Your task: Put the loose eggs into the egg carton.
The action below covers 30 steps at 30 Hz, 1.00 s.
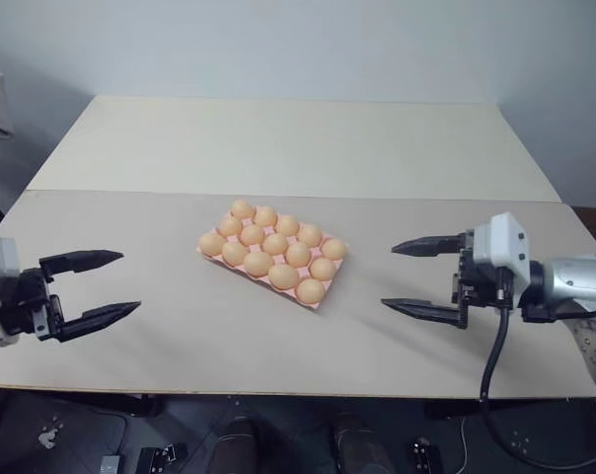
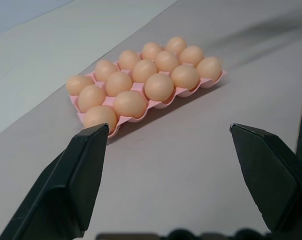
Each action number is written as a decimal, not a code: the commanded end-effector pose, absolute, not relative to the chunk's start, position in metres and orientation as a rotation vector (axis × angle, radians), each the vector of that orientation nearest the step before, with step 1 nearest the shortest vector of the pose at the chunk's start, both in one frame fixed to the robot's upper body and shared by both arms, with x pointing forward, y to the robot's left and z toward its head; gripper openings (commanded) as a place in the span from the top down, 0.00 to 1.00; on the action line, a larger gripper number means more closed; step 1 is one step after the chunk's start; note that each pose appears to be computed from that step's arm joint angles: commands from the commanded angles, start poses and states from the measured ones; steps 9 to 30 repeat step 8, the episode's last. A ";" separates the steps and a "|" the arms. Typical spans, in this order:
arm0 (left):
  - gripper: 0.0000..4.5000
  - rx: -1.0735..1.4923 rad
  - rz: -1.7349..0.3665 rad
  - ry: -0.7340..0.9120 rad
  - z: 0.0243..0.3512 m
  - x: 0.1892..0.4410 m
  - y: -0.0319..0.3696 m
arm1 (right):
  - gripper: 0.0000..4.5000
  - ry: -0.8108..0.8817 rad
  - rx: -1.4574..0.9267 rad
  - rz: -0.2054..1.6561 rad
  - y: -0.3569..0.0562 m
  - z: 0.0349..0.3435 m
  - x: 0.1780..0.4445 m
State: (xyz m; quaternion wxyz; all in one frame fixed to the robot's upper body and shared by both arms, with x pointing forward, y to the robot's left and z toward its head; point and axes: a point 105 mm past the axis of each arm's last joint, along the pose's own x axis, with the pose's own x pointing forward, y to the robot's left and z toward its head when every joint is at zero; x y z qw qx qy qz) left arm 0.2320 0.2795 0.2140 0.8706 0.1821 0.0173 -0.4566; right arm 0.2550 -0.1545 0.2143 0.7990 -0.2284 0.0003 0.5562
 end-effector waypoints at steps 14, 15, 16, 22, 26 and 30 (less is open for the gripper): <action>0.07 0.444 -0.966 0.002 0.230 0.234 0.269 | 0.00 -0.078 -0.473 1.233 -0.148 0.226 0.247; 0.07 0.444 -0.966 0.002 0.230 0.234 0.269 | 0.00 -0.078 -0.473 1.233 -0.148 0.226 0.247; 0.07 0.444 -0.966 0.002 0.230 0.234 0.269 | 0.00 -0.078 -0.473 1.233 -0.148 0.226 0.247; 0.07 0.444 -0.966 0.002 0.230 0.234 0.269 | 0.00 -0.078 -0.473 1.233 -0.148 0.226 0.247; 0.07 0.444 -0.966 0.002 0.230 0.234 0.269 | 0.00 -0.078 -0.473 1.233 -0.148 0.226 0.247; 0.07 0.444 -0.966 0.002 0.230 0.234 0.269 | 0.00 -0.078 -0.473 1.233 -0.148 0.226 0.247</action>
